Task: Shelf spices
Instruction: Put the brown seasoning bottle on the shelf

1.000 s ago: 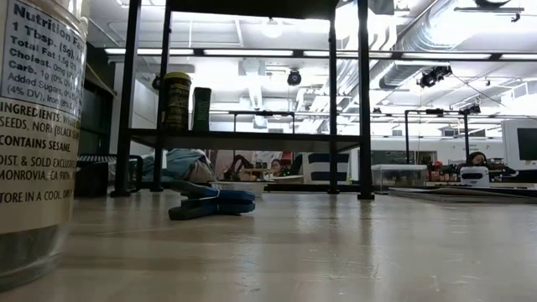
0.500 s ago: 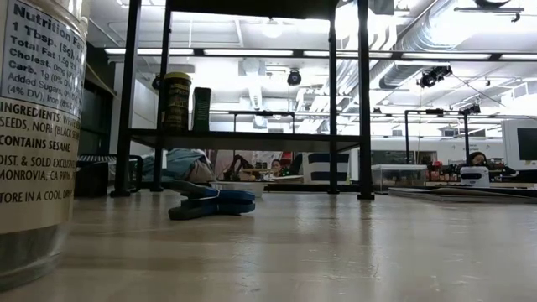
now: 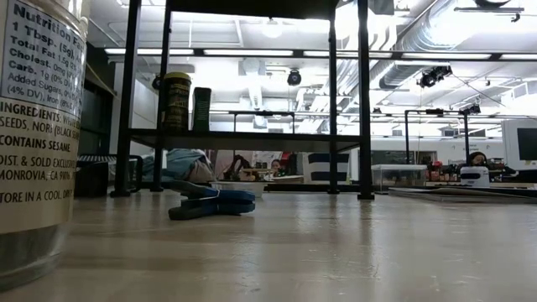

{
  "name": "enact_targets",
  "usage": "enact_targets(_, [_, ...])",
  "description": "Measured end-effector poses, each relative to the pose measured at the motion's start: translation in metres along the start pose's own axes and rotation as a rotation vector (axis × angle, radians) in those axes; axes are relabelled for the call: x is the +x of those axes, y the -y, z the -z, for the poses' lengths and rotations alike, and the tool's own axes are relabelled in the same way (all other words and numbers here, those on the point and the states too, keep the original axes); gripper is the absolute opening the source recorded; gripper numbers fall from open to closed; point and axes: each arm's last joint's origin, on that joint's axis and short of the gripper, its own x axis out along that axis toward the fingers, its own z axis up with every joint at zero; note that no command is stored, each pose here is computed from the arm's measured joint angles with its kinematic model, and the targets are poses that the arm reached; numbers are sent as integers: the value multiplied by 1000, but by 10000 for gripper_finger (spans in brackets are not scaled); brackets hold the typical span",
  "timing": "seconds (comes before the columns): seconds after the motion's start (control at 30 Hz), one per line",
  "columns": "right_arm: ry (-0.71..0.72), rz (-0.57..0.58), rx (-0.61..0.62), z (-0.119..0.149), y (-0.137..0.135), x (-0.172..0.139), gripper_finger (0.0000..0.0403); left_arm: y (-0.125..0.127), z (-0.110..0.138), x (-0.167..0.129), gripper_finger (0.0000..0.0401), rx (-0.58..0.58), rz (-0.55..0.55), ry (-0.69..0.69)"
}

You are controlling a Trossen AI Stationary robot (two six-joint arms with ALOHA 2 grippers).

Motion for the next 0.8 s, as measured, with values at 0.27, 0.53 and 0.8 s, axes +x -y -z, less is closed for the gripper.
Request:
enact_targets(0.27, [-1, -8, -58, -2, 0, 0, 287, -1, 0, 0, 282, 9, -16, 6])
enact_targets(0.53, [-1, -9, -80, -2, 0, 0, 287, 0, 1, 1, 282, 16, -23, 5])
enact_targets(0.8, [-6, -10, -74, -4, 1, 1, 287, 7, 3, 6, 282, 57, -35, -11])
